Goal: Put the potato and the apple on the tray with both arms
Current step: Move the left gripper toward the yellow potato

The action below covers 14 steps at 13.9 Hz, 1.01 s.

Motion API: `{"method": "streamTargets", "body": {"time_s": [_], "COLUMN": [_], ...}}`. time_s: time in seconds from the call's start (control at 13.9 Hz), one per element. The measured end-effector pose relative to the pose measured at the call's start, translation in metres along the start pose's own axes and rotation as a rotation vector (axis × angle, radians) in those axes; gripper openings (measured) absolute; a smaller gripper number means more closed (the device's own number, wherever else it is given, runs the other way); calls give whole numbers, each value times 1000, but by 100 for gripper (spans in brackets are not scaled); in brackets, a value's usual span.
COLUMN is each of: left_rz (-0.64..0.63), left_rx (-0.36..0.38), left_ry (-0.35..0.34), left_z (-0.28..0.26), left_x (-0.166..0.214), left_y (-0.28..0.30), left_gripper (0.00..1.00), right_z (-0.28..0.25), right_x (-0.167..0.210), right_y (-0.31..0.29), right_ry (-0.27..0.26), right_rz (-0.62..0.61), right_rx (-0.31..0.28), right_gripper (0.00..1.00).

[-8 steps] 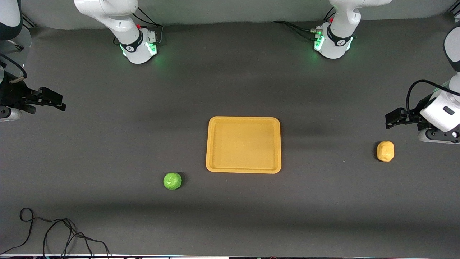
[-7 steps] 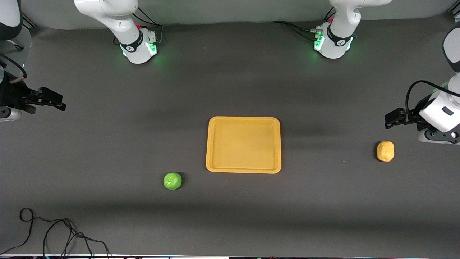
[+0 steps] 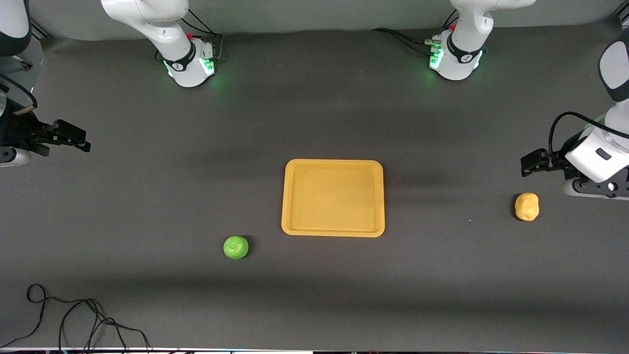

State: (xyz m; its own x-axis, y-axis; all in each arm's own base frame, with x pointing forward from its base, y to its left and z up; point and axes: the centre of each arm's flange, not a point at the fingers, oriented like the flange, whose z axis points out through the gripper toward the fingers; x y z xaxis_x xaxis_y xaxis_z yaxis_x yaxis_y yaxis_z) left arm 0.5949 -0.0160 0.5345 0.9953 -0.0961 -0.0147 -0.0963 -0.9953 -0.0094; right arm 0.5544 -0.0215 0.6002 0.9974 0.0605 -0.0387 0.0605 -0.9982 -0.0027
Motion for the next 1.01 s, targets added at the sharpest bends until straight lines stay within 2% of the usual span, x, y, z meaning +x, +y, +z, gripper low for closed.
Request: {"method": "streamTargets", "body": {"time_s": [0.5, 0.72, 1.01], "left_rz": [45, 60, 8], "left_rx": [0, -6, -9], "left_ry": [-26, -46, -49], "left_z": [7, 19, 84], "left_x": [-2, -6, 4], "left_y": [-20, -66, -140], "left_gripper": [100, 100, 100], "right_z": [-6, -6, -8], "right_x": [3, 3, 4], "right_y": [0, 0, 0], "right_ry": [15, 15, 20], "right_rz": [0, 0, 0], "right_rx": [-2, -2, -2], "right_gripper": [100, 100, 100]}}
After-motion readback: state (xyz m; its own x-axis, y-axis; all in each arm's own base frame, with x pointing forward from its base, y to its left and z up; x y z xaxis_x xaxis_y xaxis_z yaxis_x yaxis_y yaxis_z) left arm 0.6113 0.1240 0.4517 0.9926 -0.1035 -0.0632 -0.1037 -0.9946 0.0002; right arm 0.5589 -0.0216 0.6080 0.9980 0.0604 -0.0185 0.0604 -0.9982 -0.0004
